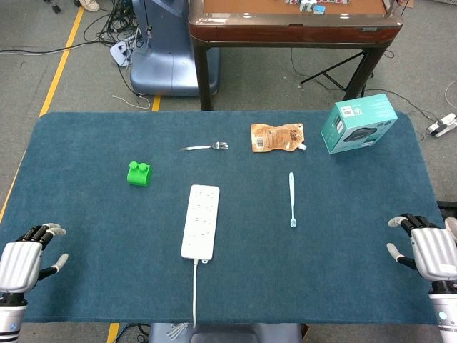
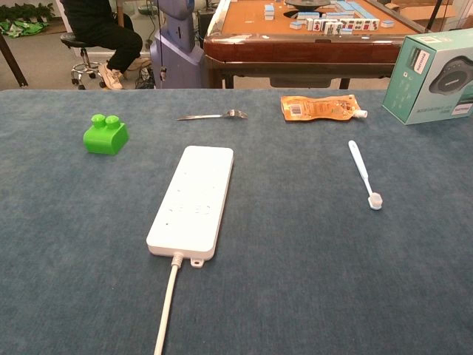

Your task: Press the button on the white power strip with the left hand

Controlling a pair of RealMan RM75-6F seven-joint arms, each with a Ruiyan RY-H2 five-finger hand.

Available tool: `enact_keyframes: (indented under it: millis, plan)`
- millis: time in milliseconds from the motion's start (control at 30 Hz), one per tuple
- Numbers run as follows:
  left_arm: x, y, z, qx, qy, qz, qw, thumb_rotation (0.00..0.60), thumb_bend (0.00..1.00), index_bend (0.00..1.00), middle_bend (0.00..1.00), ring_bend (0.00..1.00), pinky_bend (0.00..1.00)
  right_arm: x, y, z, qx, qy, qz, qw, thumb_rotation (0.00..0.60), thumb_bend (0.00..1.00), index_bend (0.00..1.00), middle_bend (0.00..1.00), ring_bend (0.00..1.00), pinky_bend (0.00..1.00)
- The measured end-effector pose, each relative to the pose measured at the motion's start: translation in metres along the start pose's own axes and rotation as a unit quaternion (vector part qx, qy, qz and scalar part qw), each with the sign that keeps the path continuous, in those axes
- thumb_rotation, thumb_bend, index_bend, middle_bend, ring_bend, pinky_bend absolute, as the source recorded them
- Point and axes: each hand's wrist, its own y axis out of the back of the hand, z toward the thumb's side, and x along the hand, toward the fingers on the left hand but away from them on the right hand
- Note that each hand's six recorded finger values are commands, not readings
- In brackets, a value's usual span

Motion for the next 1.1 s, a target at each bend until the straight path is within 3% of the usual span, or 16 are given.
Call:
enact_keyframes:
  millis: [233,300,367,467,600,767,1100]
  plan:
    - [0.000,0.000,0.002,-0.002,-0.011,0.000,0.9999,0.600,0.24,0.48,0.35,0.34,0.56,0.001,-0.004,0.004,-0.003,0.011,0.002,0.9999,0.600,0.23,0.40,0.38,0.35,0.54]
    - [0.002,0.001,0.006,-0.004,-0.020,0.002,0.9998,0.600,0.24,0.48,0.40,0.44,0.67,0.000,-0.001,0.002,-0.001,0.011,-0.001,0.9999,0.600,0.23,0.40,0.38,0.35,0.54]
    - [0.005,0.004,0.011,-0.012,-0.033,0.010,0.9993,0.600,0.24,0.48,0.52,0.58,0.81,-0.002,0.003,0.001,0.001,0.009,-0.007,0.9999,0.600,0.23,0.41,0.38,0.35,0.54]
    - [0.011,0.011,0.022,-0.034,-0.065,0.033,0.9968,0.600,0.25,0.53,0.77,0.80,0.98,-0.003,0.008,0.000,0.002,0.008,-0.013,0.9999,0.600,0.23,0.41,0.38,0.35,0.54]
    - [0.024,0.017,0.043,-0.066,-0.132,0.052,0.9877,0.600,0.34,0.54,0.97,0.95,1.00,-0.004,0.013,-0.002,0.003,0.005,-0.018,0.9998,0.600,0.23,0.41,0.38,0.35,0.54]
    - [0.044,0.018,0.076,-0.073,-0.207,0.042,0.9747,0.600,0.66,0.48,1.00,1.00,1.00,-0.008,0.015,-0.005,0.001,-0.006,-0.021,0.9998,0.600,0.23,0.41,0.38,0.35,0.54]
    - [0.073,-0.010,0.153,-0.021,-0.312,-0.038,0.9492,0.600,0.77,0.40,1.00,1.00,1.00,-0.011,0.011,-0.009,0.006,-0.016,-0.009,0.9998,0.600,0.23,0.42,0.38,0.35,0.54]
